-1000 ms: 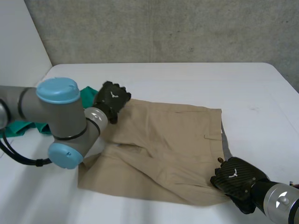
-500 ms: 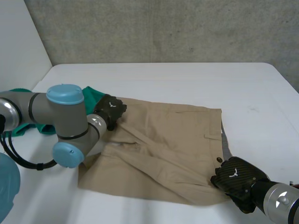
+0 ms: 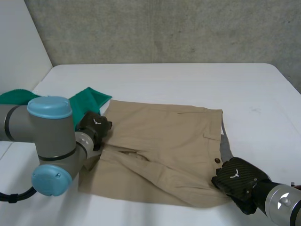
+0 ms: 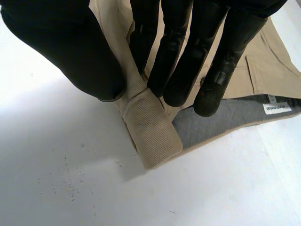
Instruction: Fold the laundry.
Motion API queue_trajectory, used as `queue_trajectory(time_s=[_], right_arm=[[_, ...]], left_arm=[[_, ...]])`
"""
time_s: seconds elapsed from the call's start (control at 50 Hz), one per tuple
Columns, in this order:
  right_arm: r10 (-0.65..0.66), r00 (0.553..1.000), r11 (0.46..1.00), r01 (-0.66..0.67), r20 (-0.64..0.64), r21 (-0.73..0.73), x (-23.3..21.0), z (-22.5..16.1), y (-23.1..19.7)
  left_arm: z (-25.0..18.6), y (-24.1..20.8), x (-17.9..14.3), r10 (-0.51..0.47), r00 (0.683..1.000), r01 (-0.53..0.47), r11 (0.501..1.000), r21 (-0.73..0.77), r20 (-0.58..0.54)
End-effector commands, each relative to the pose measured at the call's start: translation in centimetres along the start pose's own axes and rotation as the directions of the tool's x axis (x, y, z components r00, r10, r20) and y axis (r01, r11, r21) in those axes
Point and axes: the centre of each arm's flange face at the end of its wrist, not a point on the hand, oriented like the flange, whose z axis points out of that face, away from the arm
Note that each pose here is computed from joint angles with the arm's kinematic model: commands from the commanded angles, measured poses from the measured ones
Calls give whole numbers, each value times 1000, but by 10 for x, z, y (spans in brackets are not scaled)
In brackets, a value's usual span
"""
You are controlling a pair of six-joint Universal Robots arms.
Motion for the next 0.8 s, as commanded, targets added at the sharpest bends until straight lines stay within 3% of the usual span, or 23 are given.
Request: queue_trajectory(time_s=[0.02, 0.16, 0.38, 0.62, 0.8], right_arm=[[-2, 1000, 1000, 2, -5, 3, 1, 0, 0], [-2, 1000, 1000, 3, -6, 4, 1, 0, 0], [-3, 1000, 1000, 3, -10, 5, 2, 1, 0], [-3, 1000, 1000, 3, -11, 3, 2, 1, 0], [-10, 1000, 1000, 10, -25, 13, 6, -1, -4]], left_arm=[[-2, -1, 1, -1, 1000, 1, 1000, -8, 15], [-35, -23, -22, -26, 996, 20, 998, 62, 90], [-72, -22, 24, 31, 992, -17, 994, 112, -124], [-62, -5, 36, 28, 986, -21, 999, 46, -166], [-76, -19, 22, 26, 992, -14, 996, 91, -126]])
